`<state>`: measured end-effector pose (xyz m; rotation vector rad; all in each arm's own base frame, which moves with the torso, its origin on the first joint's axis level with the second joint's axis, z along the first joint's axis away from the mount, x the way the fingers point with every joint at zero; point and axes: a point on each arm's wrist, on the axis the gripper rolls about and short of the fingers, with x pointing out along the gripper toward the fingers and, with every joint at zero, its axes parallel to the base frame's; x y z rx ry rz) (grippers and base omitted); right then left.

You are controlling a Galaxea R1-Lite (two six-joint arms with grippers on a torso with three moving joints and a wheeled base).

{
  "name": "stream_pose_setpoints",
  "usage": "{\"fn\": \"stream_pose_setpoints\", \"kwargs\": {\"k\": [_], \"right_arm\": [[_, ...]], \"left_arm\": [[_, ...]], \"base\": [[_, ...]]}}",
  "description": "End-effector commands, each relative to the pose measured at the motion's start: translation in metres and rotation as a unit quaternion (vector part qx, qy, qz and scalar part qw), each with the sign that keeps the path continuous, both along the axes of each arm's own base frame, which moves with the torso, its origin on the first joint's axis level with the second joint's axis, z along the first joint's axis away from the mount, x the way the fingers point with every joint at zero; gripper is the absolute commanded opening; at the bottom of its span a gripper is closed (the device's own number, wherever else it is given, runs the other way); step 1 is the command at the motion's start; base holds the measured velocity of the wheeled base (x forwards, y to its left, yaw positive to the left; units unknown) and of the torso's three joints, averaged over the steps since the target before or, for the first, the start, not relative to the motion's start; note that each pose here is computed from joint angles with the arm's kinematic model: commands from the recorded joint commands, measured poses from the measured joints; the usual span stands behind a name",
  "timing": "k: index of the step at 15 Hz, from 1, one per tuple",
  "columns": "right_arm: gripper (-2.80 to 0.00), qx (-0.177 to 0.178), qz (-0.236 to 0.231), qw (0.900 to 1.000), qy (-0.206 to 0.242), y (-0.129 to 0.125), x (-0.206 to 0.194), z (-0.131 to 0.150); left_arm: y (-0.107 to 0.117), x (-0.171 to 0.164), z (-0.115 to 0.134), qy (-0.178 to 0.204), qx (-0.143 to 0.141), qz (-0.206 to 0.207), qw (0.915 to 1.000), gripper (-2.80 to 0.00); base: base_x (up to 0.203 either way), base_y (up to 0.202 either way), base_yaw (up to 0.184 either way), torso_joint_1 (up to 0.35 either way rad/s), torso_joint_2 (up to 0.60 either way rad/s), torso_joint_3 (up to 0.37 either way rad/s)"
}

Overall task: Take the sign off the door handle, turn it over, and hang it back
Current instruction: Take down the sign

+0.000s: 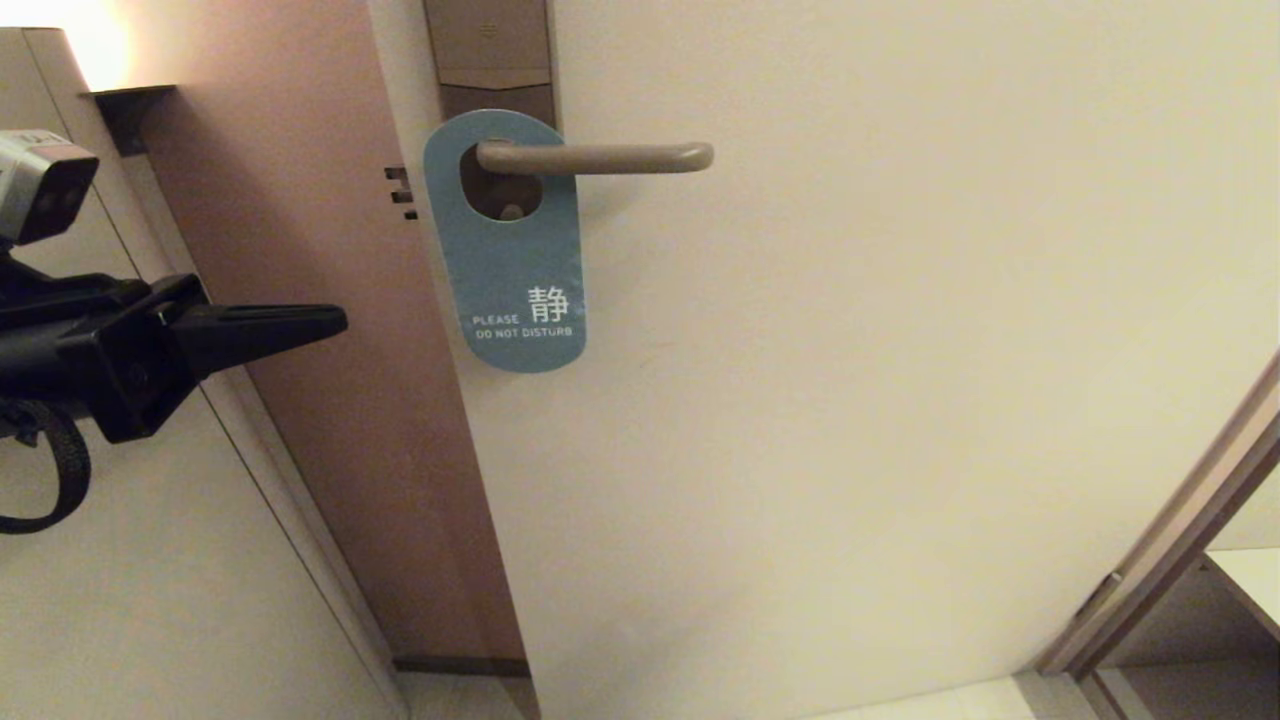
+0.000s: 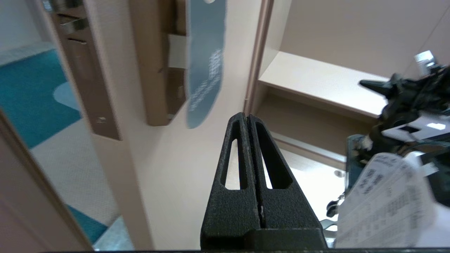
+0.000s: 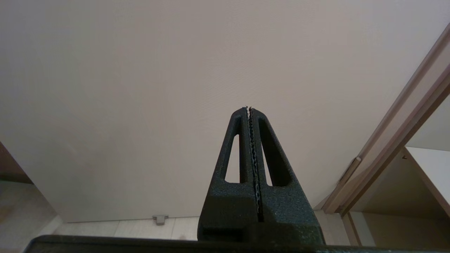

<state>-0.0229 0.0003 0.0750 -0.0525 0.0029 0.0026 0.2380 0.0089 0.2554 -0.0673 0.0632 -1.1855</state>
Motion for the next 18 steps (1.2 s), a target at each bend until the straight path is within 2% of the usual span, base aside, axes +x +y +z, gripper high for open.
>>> {"fn": "stream_pose_setpoints", "kwargs": {"k": [1, 2, 3, 5, 8, 10, 18], "right_arm": [[-2.8, 0.0, 0.0, 1.0, 0.001, 0.0, 0.0, 0.0], [-2.8, -0.001, 0.0, 1.0, 0.001, 0.0, 0.0, 0.0], [-2.8, -0.001, 0.0, 1.0, 0.001, 0.0, 0.0, 0.0], [-2.8, 0.0, 0.0, 1.0, 0.001, 0.0, 0.0, 0.0], [-2.8, 0.0, 0.0, 1.0, 0.001, 0.0, 0.0, 0.0], [-2.8, 0.0, 0.0, 1.0, 0.001, 0.0, 0.0, 0.0], [-2.8, 0.0, 0.0, 1.0, 0.001, 0.0, 0.0, 0.0]], "left_arm": [[0.001, 0.007, -0.006, 0.005, 0.0, -0.004, 1.0, -2.8], [0.001, 0.009, -0.007, 0.006, 0.001, -0.005, 1.0, -2.8], [-0.001, 0.01, -0.008, 0.007, 0.001, -0.007, 1.0, 0.0], [-0.001, 0.011, -0.008, 0.004, 0.002, -0.008, 1.0, 0.0], [-0.002, 0.011, -0.003, -0.02, 0.004, -0.01, 0.9997, 0.0], [-0.009, 0.012, 0.001, -0.027, 0.005, -0.024, 0.9993, 0.0], [-0.023, 0.018, -0.002, -0.023, 0.004, -0.05, 0.9985, 0.0]], "base": [[0.0, 0.0, 0.0, 0.0, 0.0, 0.0], [0.0, 0.0, 0.0, 0.0, 0.0, 0.0], [0.0, 0.0, 0.0, 0.0, 0.0, 0.0], [0.0, 0.0, 0.0, 0.0, 0.0, 0.0], [0.0, 0.0, 0.0, 0.0, 0.0, 0.0], [0.0, 0.0, 0.0, 0.0, 0.0, 0.0], [0.0, 0.0, 0.0, 0.0, 0.0, 0.0]]}}
